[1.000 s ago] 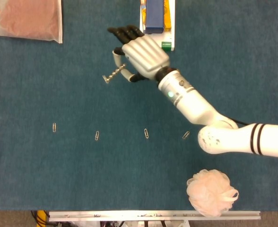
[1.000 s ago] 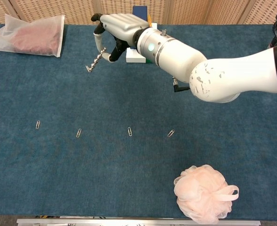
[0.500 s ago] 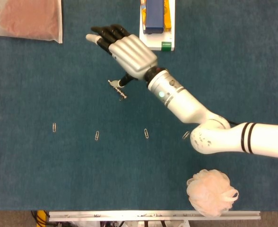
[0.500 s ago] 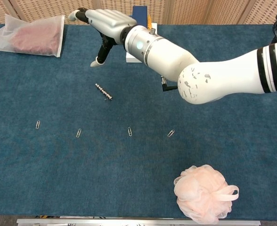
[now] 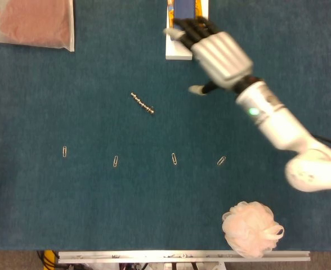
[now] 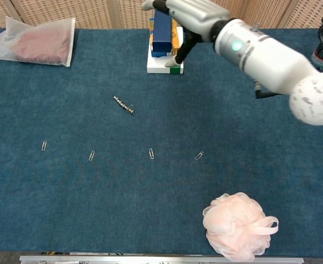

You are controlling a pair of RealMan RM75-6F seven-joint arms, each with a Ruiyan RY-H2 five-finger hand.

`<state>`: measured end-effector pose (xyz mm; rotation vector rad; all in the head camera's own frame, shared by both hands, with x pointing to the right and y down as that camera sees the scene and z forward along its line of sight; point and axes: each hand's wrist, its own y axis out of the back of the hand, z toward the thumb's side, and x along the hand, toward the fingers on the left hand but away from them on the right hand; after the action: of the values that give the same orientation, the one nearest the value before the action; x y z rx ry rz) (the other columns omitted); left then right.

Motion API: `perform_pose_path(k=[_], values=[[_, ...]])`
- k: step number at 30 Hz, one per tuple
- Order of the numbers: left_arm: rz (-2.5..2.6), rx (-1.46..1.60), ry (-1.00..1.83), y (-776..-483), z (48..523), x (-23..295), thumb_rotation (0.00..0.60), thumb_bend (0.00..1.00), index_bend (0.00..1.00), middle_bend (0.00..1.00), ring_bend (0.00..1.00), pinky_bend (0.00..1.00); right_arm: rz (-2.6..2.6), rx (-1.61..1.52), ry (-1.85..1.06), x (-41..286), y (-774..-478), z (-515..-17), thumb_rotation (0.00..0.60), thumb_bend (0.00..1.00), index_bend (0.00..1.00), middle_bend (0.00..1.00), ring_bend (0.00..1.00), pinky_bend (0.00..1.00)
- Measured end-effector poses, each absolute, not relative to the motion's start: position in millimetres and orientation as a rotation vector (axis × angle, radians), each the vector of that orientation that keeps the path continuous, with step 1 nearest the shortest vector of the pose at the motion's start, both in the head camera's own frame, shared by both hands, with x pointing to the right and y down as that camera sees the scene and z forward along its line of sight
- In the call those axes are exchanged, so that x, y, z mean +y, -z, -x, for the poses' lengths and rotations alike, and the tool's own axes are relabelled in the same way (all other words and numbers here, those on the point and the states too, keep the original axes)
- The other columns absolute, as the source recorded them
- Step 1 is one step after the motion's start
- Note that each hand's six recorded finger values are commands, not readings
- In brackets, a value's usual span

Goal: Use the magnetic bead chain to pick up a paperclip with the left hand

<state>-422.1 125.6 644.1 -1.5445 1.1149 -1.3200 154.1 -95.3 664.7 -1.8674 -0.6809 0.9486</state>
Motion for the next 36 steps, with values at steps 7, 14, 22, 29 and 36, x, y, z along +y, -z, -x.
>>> perform_pose_path(k=[7, 14, 22, 29, 36], values=[[1.676, 1.053, 1.202, -639, 388, 95, 0.6, 0.29, 0.41, 0.11, 0.05, 0.11, 1.736, -0.745, -1.051, -94, -640, -236, 0.6, 0.0, 0.02, 0.04, 0.0, 0.0], [1.821, 0.952, 1.111, -649, 353, 65, 0.6, 0.29, 0.36, 0.0, 0.0, 0.04, 1.585, -0.797, -1.152, -87, -617, -312, 0.6, 0.0, 0.04, 0.04, 0.0, 0.0], [1.913, 0.823, 1.03, -665, 313, 36, 0.6, 0.29, 0.36, 0.0, 0.0, 0.03, 1.467, -0.808, -1.294, -64, -602, -382, 0.6, 0.0, 0.05, 0.04, 0.0, 0.0], [1.931, 0.712, 1.014, -681, 289, 16, 0.6, 0.39, 0.35, 0.0, 0.0, 0.02, 1.436, -0.806, -1.35, -48, -597, -407, 0.6, 0.0, 0.05, 0.04, 0.0, 0.0], [1.919, 0.596, 1.046, -699, 271, -8, 0.6, 0.42, 0.3, 0.0, 0.0, 0.0, 1.407, -0.837, -1.364, -44, -590, -419, 0.6, 0.0, 0.06, 0.04, 0.0, 0.0]])
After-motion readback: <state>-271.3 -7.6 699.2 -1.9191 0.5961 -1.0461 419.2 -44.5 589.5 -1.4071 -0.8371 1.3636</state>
